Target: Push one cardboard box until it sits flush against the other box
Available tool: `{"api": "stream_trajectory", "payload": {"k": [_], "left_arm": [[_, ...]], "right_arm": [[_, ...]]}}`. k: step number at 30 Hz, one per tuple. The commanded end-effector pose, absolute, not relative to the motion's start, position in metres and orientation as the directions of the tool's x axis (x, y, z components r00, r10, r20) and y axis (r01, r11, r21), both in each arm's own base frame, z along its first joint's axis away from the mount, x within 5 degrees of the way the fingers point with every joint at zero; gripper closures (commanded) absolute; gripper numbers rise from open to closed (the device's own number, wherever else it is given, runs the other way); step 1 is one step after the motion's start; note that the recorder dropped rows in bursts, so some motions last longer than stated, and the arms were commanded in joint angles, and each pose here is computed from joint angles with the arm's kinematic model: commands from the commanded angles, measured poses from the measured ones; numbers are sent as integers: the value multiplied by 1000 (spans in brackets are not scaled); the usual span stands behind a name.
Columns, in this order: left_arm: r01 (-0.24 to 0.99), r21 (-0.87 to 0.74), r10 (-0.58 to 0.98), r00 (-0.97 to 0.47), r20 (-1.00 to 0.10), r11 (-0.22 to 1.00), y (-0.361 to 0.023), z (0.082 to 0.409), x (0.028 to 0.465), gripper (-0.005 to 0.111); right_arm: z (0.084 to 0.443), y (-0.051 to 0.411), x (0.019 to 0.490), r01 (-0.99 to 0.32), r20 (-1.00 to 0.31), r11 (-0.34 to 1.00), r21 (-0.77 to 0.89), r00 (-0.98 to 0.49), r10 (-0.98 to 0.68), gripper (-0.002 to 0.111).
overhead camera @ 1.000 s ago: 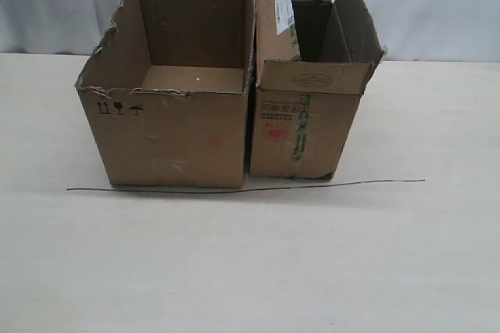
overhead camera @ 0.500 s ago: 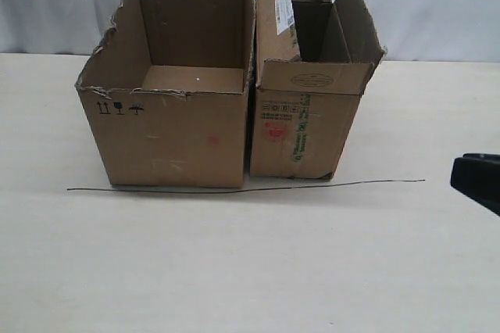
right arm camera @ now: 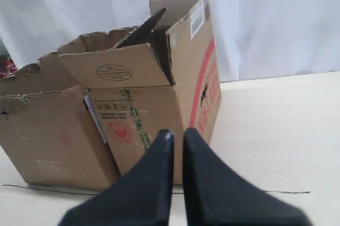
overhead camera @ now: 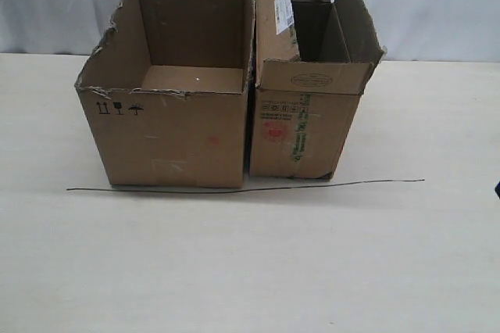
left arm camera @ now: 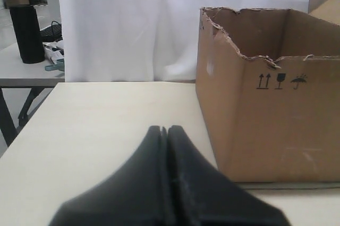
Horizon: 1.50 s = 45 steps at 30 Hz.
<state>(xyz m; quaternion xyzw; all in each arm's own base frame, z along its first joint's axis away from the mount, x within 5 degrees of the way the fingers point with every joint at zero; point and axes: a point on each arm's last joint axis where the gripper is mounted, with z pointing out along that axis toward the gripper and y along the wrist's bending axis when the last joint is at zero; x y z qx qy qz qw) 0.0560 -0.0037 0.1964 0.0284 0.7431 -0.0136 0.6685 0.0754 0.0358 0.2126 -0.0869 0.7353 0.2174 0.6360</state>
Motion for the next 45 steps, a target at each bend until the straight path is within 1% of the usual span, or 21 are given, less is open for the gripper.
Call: {"api": "stream_trajectory", "payload": {"k": [1,4,6,9,11,13,15,18,23,34,45], "left_arm": [[58,19,25,-100,-995,998,-3,196,56,107],[58,19,25,-100,-995,998,-3,196,56,107],[58,19,25,-100,-995,998,-3,196,56,107],[58,19,25,-97,-995,998,-3,196,56,107],[58,19,25,-94,-995,998,-3,197,56,107],[58,19,25,-95,-995,998,-3,197,56,107],[58,19,25,-95,-995,998,-3,197,56,107],[58,19,25,-95,-995,998,-3,197,56,107],[58,19,25,-95,-995,998,-3,197,56,107],[58,19,25,-95,-995,998,-3,197,56,107],[58,19,25,-95,-995,998,-3,197,56,107]], "right_arm": [[215,28,64,-412,-983,894,174,-19,182,103],[218,19,58,-323,-987,940,109,78,141,103],[216,13,55,-238,-990,968,81,92,105,103],[203,8,56,-138,-1000,990,16,-26,12,103],[196,6,56,-114,-994,993,-21,-100,-32,103],[189,5,55,-107,-984,993,-42,-169,-60,103],[186,5,54,-111,-976,992,-63,-200,-84,103],[186,5,54,-112,-977,992,-49,-201,-71,103],[186,8,54,-121,-975,992,48,-220,21,103],[184,7,54,-116,-972,992,43,-234,15,103],[184,7,54,-109,-970,991,71,-237,44,103]]}}
